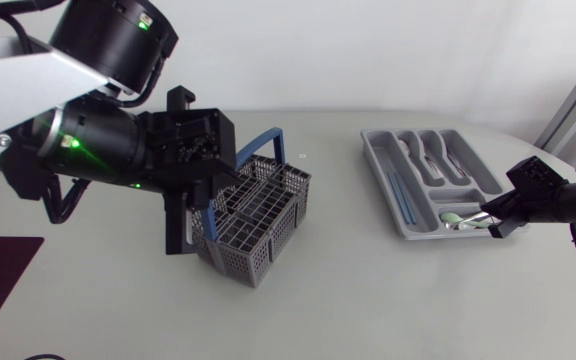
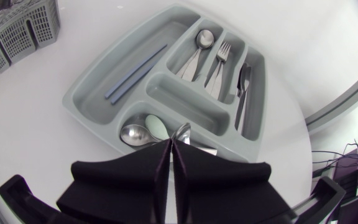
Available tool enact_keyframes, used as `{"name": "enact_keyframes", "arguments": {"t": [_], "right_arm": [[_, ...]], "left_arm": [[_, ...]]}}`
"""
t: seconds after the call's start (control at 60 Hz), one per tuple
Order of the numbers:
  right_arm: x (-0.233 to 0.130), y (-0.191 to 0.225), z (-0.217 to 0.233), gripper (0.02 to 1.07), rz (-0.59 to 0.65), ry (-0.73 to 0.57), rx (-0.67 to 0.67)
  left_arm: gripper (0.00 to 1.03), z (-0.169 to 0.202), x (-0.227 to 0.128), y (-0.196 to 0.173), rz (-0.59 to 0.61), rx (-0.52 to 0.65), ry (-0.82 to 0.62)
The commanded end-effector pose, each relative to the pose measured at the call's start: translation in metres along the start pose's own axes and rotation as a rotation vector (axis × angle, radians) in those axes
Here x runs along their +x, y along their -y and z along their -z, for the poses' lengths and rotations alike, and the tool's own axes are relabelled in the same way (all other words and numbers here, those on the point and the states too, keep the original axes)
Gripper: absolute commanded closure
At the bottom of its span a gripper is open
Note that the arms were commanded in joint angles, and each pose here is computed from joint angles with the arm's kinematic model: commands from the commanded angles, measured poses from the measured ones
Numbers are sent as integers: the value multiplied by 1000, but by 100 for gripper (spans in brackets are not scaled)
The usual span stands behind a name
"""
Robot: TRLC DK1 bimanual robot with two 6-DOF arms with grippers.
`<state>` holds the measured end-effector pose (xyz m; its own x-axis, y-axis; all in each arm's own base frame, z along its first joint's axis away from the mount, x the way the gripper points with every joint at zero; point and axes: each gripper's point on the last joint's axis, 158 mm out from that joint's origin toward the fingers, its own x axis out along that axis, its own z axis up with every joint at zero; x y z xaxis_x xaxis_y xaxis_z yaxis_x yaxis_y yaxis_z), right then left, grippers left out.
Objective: Unload the cutlery basket into the drawer organizer.
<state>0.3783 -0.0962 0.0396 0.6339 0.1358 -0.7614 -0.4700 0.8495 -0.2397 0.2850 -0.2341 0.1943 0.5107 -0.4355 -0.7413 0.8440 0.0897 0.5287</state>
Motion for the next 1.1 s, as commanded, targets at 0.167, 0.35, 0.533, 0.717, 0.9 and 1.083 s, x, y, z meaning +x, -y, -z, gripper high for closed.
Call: {"name": "enact_keyframes", "arguments": {"t": [0.167, 0.35, 0.533, 0.717, 0.9, 1.083], "right_arm": [[21, -35, 17, 80, -52, -78, -39], [4, -26, 3, 51, -9, -46, -40], [-41, -51, -46, 48, -25, 51, -64], [-49, -132, -128, 61, -183, 163, -92], [-25, -186, -197, 88, -314, 212, -87], [7, -227, -241, 102, -437, 212, -57]], "left_arm": [[86, 12, -6, 0, -18, -76, 2], [86, 18, -12, -1, -35, -103, 2], [86, 31, -15, 10, -32, -133, -9], [86, 71, -8, 27, -12, -193, -50], [86, 105, -2, 37, 3, -230, -94], [86, 141, 14, 51, 51, -255, -138]]}}
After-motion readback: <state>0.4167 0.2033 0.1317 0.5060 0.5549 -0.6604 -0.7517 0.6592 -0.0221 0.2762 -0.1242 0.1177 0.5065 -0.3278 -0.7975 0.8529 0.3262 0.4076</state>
